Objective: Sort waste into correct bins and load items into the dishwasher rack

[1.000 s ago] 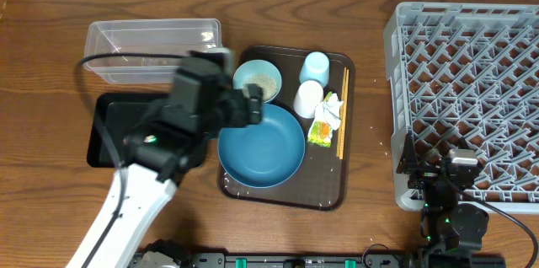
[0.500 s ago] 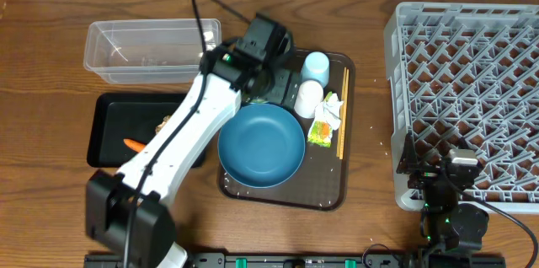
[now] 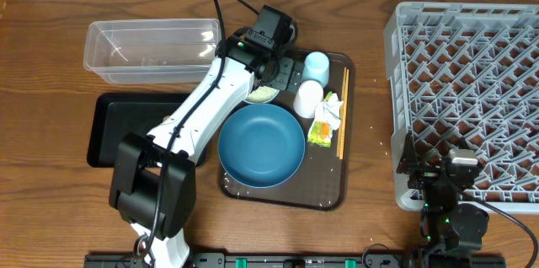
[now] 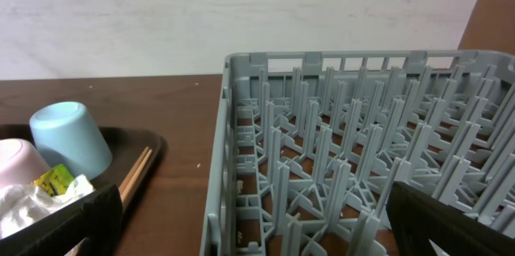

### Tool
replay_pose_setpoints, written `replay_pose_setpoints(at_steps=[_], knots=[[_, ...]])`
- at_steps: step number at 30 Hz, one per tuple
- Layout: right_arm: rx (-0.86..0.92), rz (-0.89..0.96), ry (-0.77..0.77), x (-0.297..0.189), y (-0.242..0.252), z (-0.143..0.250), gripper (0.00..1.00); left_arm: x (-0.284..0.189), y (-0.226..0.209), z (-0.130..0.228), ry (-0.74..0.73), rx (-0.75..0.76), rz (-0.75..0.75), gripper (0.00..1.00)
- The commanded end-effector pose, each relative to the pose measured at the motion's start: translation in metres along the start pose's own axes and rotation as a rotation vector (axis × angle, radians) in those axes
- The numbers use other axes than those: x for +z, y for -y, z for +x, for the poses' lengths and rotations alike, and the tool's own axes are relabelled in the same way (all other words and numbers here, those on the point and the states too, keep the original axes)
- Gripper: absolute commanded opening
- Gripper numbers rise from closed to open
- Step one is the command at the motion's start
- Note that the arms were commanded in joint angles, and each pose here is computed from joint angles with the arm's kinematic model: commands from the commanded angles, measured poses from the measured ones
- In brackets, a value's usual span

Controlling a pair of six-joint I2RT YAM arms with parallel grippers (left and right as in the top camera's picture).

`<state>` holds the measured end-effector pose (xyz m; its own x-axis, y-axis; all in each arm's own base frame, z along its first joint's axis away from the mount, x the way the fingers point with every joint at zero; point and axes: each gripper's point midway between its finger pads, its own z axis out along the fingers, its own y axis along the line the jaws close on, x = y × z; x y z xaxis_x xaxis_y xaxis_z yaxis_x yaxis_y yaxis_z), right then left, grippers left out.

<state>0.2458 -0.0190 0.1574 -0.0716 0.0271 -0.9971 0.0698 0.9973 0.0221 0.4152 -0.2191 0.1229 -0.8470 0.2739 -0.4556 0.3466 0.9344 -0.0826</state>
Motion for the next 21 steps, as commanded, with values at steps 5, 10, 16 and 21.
replay_pose_setpoints(at_steps=[5, 10, 16, 21], knots=[[-0.009, 0.005, 0.000, 0.000, 0.001, 0.000, 0.99, 0.023, -0.003, -0.007, 0.011, -0.008, -0.012, 0.98], [-0.010, 0.005, 0.000, 0.000, 0.001, 0.000, 0.99, 0.045, -0.005, 0.000, -0.020, -0.010, -0.017, 0.98], [-0.010, 0.006, 0.000, 0.000, 0.001, 0.000, 0.99, 0.052, -0.020, 0.002, -0.023, -0.059, -0.102, 0.99], [-0.009, 0.005, 0.000, 0.000, 0.001, 0.000, 0.99, 0.052, -0.027, 0.005, -0.031, -0.077, -0.122, 0.86]])
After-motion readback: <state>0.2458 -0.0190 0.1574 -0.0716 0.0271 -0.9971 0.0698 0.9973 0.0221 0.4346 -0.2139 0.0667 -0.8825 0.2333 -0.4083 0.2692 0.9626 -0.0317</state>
